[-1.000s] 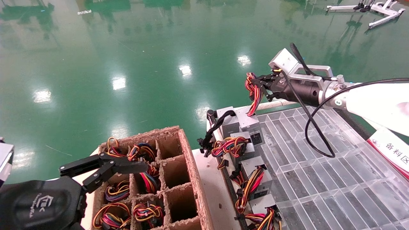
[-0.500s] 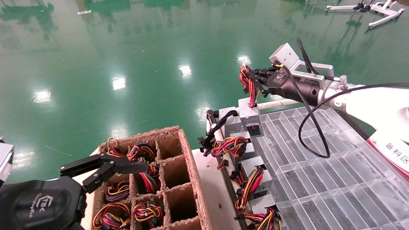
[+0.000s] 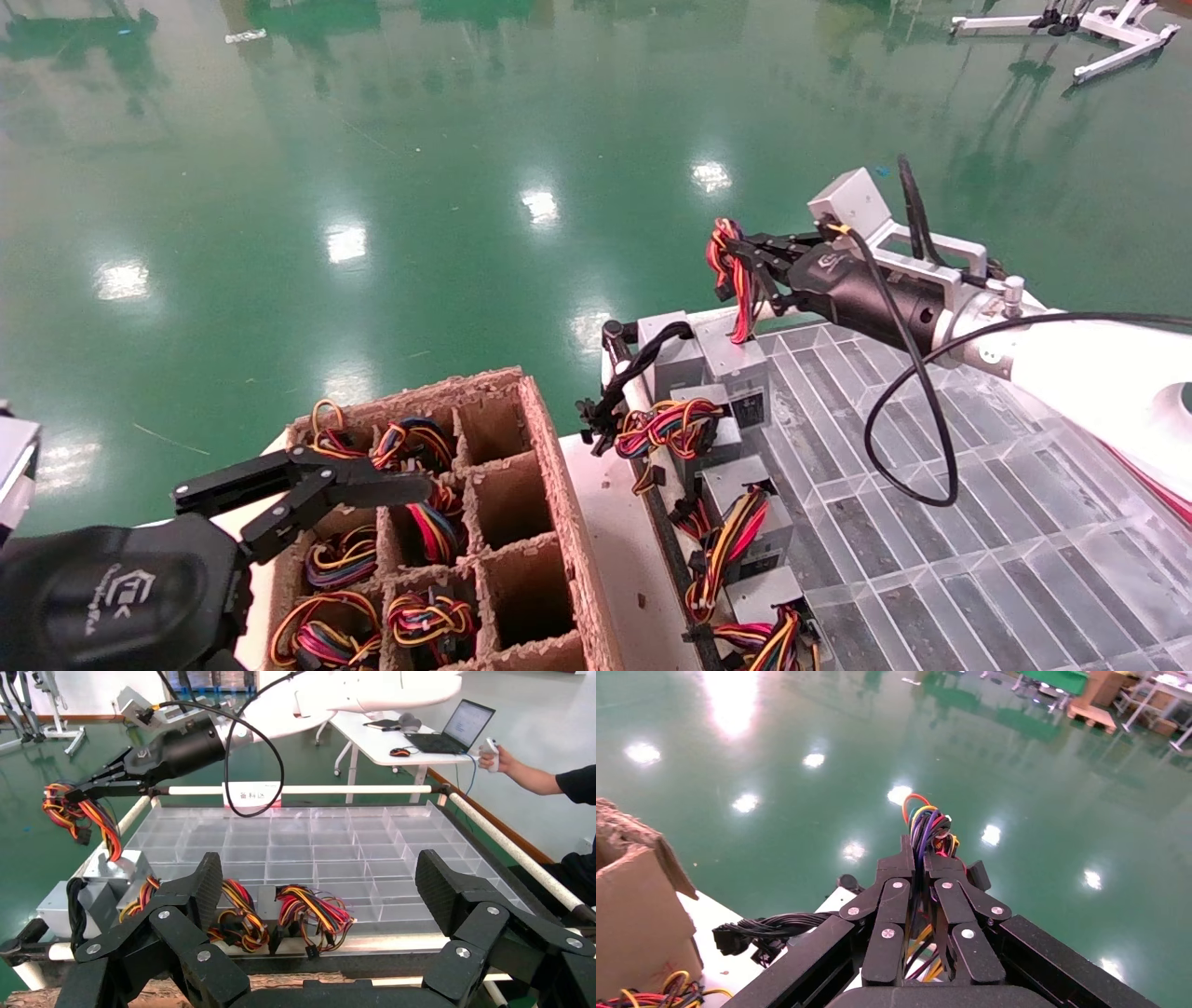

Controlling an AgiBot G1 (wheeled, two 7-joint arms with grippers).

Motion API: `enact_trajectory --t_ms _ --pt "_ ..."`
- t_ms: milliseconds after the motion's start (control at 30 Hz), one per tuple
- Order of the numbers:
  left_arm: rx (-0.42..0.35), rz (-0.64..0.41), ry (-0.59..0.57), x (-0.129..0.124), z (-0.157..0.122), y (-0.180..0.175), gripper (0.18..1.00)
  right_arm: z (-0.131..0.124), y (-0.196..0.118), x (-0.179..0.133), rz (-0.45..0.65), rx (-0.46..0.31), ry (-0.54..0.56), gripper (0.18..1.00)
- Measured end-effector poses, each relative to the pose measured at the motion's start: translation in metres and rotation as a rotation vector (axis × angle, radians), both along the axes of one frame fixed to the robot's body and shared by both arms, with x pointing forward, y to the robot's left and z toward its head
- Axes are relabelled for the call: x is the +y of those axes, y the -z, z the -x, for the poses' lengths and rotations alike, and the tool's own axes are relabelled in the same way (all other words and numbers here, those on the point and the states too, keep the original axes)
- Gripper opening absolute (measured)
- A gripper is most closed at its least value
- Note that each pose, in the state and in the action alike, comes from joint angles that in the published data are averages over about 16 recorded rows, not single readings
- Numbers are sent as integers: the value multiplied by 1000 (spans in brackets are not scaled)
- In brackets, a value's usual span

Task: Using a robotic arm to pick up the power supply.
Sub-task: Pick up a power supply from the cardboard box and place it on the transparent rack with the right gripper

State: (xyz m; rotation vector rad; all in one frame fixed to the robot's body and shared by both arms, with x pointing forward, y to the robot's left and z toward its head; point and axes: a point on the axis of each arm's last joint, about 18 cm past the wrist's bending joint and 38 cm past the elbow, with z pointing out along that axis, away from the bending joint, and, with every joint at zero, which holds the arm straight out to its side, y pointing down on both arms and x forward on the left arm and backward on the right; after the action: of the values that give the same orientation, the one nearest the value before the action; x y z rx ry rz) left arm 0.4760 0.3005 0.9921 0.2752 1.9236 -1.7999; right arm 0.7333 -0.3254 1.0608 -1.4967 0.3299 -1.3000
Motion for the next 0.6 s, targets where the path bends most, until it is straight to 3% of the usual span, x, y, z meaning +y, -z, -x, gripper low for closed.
enact_trajectory --t_ms 600 --pt "0 0 0 0 0 0 1000 -5 13 -8 -4 -6 42 194"
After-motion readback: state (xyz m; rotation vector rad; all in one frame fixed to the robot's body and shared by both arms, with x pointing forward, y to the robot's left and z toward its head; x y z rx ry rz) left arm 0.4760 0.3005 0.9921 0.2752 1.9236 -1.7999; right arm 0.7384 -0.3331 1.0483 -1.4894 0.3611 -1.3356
